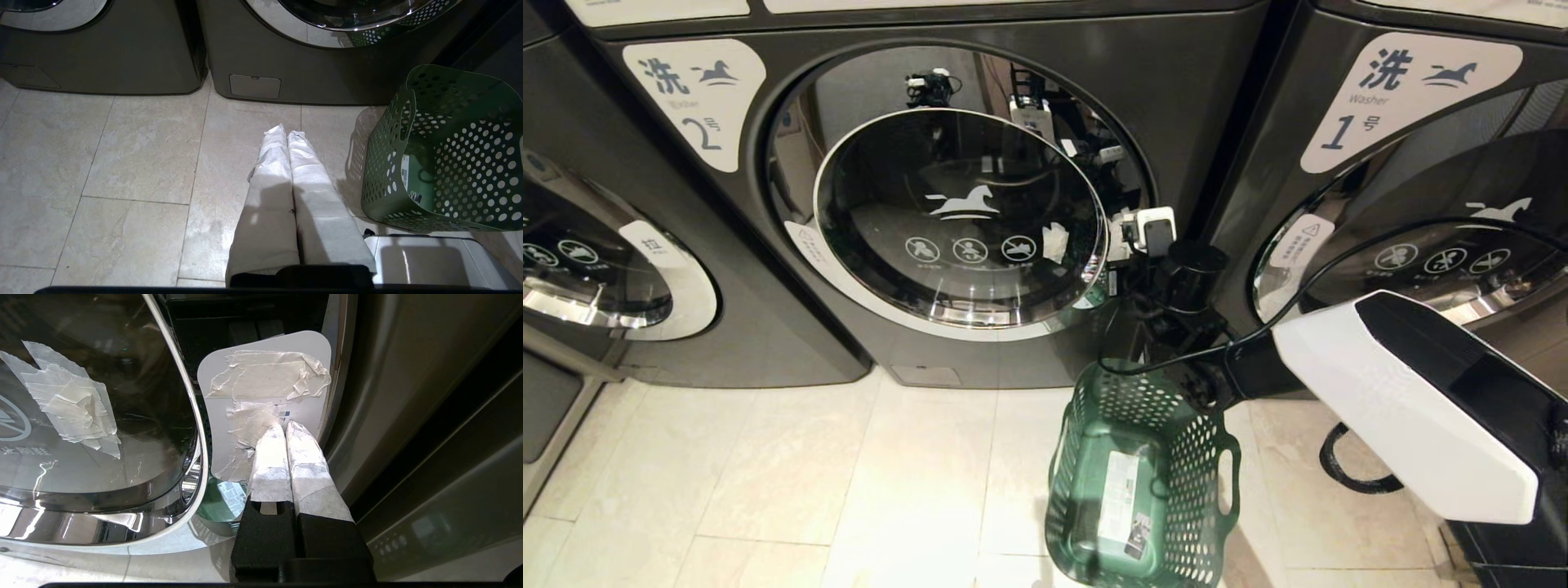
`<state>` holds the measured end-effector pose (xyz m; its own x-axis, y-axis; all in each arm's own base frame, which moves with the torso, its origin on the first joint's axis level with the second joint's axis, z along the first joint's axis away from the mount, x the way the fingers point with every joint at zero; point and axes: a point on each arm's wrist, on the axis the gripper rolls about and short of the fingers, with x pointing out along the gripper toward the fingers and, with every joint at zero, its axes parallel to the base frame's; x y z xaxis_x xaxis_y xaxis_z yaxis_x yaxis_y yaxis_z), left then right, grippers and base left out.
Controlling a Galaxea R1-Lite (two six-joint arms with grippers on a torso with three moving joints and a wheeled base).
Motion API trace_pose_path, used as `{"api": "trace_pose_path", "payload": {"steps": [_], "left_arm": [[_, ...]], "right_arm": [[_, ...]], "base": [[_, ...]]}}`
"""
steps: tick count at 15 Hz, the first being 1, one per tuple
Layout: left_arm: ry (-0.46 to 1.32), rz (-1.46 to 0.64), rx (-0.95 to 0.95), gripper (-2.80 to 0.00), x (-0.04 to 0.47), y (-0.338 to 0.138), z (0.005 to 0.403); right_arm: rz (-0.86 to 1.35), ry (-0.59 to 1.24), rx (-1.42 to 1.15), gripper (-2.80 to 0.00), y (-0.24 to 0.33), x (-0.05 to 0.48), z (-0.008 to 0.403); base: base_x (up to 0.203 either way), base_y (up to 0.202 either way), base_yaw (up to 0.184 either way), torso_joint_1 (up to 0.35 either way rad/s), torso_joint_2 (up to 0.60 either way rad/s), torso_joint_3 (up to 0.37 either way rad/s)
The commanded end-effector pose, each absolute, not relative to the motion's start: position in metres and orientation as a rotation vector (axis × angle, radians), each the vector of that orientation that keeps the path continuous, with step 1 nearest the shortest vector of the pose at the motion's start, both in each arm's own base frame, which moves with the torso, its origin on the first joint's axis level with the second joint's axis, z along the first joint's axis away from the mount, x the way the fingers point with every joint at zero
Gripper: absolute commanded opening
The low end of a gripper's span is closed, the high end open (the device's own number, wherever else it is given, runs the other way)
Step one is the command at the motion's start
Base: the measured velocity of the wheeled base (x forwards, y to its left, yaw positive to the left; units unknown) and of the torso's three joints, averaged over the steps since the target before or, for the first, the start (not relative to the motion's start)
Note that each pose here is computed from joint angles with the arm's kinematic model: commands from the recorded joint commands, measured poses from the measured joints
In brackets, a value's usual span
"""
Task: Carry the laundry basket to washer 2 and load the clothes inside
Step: Press the washing machine switch
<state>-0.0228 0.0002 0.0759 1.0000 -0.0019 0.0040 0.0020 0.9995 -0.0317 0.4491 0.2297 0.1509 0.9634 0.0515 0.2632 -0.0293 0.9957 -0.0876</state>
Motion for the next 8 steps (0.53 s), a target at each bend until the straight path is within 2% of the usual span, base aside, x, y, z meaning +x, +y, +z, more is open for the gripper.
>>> {"api": "trace_pose_path", "payload": {"steps": [1,5,8], "left_arm": [[-0.002,-0.002,-0.032,-2.8,-0.023,0.0,0.076],[-0.002,-0.002,-0.032,-2.8,-0.023,0.0,0.076],[-0.002,-0.002,-0.032,-2.8,-0.023,0.0,0.076]], "right_arm": [[0.035,-0.282,-0.084,-2.8,0.23,0.456,0.147],[0.023,-0.292,-0.09,-2.8,0.228,0.461,0.146],[0.044,-0.268,-0.1,-2.8,0.227,0.444,0.159]], "base": [[0.0,0.0,0.0,0.0,0.0,0.0],[0.0,0.0,0.0,0.0,0.0,0.0],[0.0,0.0,0.0,0.0,0.0,0.0]]}}
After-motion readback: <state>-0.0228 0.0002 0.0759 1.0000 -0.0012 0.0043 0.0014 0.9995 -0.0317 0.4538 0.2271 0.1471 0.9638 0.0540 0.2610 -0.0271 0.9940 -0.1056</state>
